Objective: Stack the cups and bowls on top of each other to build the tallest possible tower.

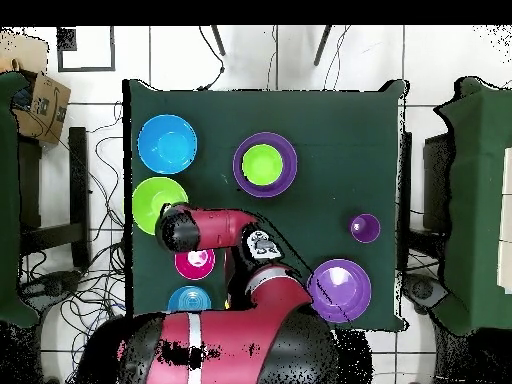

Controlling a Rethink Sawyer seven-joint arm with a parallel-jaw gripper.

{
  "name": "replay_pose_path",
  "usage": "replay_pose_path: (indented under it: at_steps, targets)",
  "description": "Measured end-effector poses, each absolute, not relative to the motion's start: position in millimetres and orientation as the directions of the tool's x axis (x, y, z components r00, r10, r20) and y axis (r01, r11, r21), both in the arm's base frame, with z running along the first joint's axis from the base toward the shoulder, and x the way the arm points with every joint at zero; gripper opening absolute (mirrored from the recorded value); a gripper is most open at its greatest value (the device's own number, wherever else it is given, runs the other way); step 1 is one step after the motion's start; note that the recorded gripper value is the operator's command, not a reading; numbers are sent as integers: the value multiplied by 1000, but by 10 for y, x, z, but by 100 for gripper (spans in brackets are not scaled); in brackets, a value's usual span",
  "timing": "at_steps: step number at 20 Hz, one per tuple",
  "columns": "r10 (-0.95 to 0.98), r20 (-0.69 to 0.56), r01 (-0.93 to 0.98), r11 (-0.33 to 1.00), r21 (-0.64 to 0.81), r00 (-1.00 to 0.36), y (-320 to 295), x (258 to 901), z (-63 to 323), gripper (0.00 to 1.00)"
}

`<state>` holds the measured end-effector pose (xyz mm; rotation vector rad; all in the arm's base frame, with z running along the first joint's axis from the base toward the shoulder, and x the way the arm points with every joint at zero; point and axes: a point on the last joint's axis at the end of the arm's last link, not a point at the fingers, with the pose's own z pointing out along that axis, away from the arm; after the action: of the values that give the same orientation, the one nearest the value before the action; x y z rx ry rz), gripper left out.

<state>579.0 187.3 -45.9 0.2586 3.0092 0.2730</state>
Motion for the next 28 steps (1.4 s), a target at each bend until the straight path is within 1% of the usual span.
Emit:
replay_pose_path:
  at_steps: [3,6,8,17,22,26,28]
  targets:
    - [184,-79,167,969,184,-980,1803,5840,-353,0]
    - [192,-43,182,967,177,-980,1670,5904,-148,0]
    - [209,9,207,963,172,-978,1491,5982,90,0]
    - [269,220,306,939,156,-938,794,6166,935,0]
    - [267,244,309,938,155,-932,689,6237,1182,0]
    - [259,224,299,939,169,-939,686,6379,1373,0]
    - [257,220,297,939,175,-941,690,6421,1411,0]
